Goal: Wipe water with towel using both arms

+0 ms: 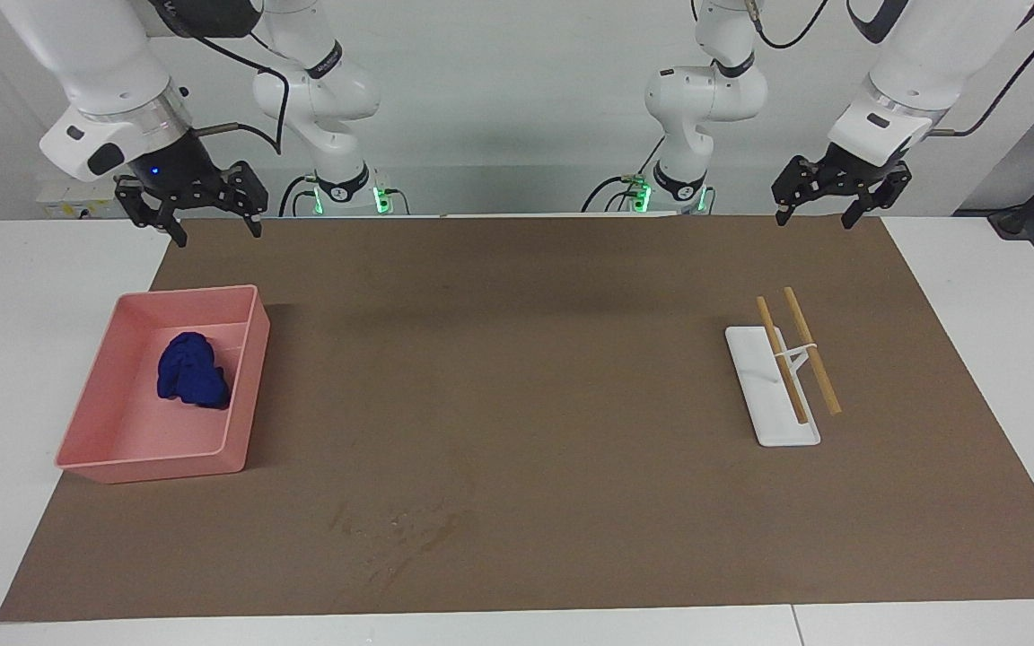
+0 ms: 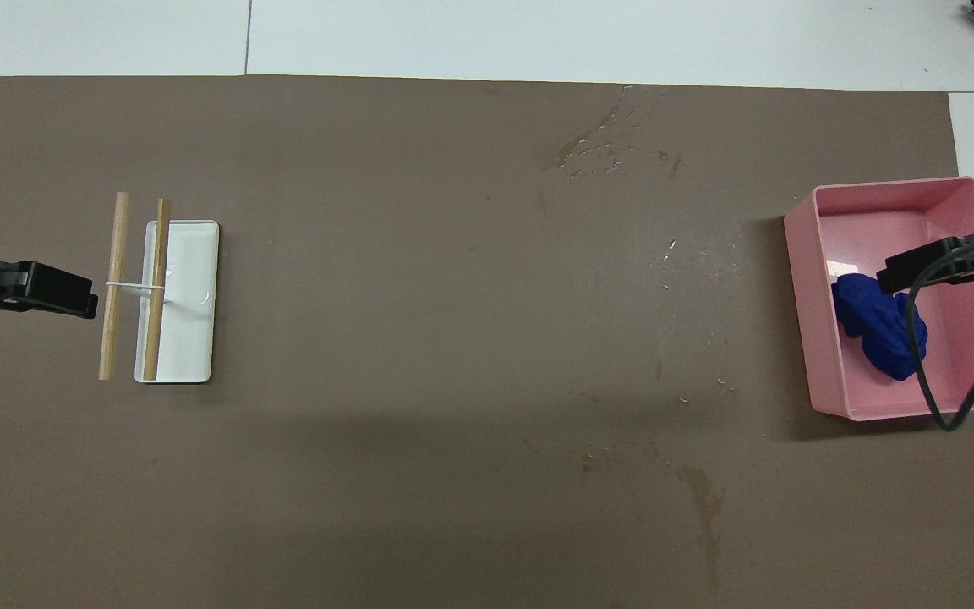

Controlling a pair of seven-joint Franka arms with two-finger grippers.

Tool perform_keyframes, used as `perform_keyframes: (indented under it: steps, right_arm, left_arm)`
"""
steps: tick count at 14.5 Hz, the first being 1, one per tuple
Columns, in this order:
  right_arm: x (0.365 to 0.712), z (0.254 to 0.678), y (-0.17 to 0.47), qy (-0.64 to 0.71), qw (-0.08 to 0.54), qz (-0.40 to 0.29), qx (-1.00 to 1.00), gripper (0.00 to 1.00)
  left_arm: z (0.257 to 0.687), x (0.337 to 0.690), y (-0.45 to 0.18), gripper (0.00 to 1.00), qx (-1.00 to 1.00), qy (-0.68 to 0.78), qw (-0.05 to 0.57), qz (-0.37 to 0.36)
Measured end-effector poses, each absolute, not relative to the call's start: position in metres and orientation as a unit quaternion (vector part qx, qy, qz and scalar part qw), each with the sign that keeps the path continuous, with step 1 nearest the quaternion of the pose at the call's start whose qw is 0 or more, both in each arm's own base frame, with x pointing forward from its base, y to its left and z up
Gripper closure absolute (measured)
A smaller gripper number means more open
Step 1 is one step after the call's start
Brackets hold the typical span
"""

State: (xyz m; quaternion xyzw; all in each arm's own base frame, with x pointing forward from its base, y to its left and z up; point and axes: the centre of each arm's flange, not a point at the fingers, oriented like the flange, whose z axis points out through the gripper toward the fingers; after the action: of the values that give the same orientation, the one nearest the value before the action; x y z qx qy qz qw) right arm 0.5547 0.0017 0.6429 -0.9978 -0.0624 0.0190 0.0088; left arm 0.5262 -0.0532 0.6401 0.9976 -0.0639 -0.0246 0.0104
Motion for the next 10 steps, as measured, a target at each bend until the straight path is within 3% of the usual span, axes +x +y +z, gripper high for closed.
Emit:
perform_keyframes:
  steps: [10]
  right_arm:
    - [0.5556,0.6430,0.0008,-0.062,0.008,0.016,-0.998,0.00]
  left_arm:
    - [0.6401,0.5262,-0.0532,0.00,0.998,-0.064,0.010,-0.025]
